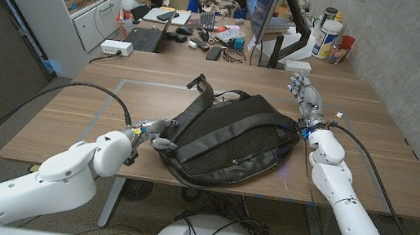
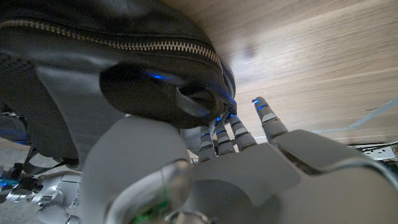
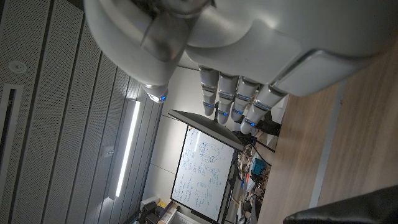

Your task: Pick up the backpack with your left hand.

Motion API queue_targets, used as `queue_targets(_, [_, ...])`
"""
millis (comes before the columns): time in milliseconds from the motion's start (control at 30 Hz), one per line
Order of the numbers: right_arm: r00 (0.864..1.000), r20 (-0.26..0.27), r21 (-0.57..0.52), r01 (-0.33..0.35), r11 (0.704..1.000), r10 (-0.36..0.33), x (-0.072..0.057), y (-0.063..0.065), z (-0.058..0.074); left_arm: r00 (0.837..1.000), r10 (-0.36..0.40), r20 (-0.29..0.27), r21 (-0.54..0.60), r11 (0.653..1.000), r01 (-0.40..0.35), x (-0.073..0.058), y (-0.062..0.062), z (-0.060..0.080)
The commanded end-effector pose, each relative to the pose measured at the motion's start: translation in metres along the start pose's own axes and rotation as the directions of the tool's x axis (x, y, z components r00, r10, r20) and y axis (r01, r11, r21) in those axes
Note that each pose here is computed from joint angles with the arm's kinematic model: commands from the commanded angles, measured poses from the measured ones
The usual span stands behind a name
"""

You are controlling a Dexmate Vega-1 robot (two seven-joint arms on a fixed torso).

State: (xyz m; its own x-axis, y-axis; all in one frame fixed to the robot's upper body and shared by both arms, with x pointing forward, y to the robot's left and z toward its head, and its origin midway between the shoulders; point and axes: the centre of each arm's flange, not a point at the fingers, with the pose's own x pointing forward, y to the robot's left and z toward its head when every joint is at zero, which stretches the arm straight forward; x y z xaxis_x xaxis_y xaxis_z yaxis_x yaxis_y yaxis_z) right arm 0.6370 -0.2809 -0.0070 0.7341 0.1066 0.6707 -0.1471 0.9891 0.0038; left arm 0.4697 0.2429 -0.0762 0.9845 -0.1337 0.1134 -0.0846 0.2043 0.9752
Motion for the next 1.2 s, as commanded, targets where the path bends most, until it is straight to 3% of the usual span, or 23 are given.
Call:
queue_targets(33, [1.0, 0.0, 0.008, 0.003, 1.0, -0.003, 0.0, -0.002, -0.001, 0.999, 0.032, -0.036, 0.02, 0.999, -0.031, 0.012, -0.008, 0.003])
queue_targets(533, [1.0, 0.009, 0.027, 0.011, 1.0, -0.011, -0.004, -0.003, -0.001, 0.986, 0.157, -0.063, -0.03, 0.987, -0.159, 0.013, -0.019, 0.004])
queue_targets(833, [1.0, 0.01, 0.035, 0.012, 0.999, -0.012, -0.009, -0.005, 0.0, 0.958, 0.276, -0.076, -0.112, 0.952, -0.283, 0.016, -0.03, 0.002])
queue_targets(1000, [1.0, 0.011, 0.038, 0.015, 0.999, -0.015, -0.012, -0.007, 0.0, 0.932, 0.352, -0.087, -0.154, 0.919, -0.362, 0.019, -0.036, 0.005])
queue_targets(1200, [1.0, 0.015, 0.043, 0.018, 0.999, -0.018, -0.013, -0.009, 0.0, 0.924, 0.372, -0.091, -0.185, 0.905, -0.383, 0.02, -0.037, 0.005])
